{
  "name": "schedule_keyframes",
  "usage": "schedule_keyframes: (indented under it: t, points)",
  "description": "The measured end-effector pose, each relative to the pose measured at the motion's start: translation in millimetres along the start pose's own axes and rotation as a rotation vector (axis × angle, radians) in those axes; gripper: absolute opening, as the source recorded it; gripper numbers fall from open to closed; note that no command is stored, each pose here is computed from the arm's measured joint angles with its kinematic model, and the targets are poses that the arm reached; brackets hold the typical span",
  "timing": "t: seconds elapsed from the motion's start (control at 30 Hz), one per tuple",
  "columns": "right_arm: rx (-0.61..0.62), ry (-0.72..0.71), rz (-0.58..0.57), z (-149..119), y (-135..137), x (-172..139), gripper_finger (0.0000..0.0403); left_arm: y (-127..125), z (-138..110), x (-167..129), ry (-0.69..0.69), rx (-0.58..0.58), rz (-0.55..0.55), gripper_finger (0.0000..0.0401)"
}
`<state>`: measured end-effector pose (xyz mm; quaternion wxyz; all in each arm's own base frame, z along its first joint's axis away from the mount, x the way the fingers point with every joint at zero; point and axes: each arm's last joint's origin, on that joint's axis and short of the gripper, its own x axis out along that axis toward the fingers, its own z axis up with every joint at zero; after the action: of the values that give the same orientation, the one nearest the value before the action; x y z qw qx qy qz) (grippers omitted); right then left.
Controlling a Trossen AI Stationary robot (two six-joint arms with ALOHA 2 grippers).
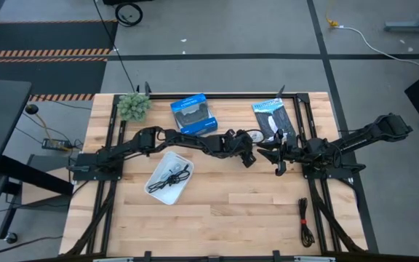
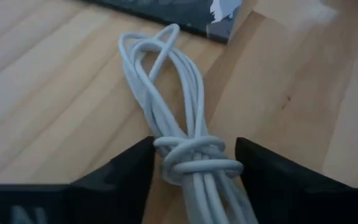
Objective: Pick and place USB-C Cables
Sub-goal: Put the white charger cable into the white bin
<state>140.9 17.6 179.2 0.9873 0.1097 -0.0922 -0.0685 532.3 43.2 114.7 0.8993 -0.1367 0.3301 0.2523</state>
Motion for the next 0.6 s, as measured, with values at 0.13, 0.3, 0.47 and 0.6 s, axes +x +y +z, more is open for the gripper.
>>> schedule_keyframes:
  t: [0.13, 0.3, 0.47, 0.6]
  points:
    - [0.003, -0.008, 0.002, 1, 0, 0, 0.0114, 0, 1, -1, 0.005, 0.024, -0.011, 0.0160]
    - [0.003, -0.007, 0.004, 1, 0, 0, 0.0114, -2, 4, -7, 0.013, 0.074, -0.015, 0.0093]
    - [0.002, -0.005, 0.005, 1, 0, 0, 0.0114, -9, 21, -34, 0.027, 0.185, 0.049, 0.0089]
    - [0.002, -0.007, 0.001, 1, 0, 0, 0.0114, -11, 46, -79, 0.105, 0.269, 0.112, 0.0096]
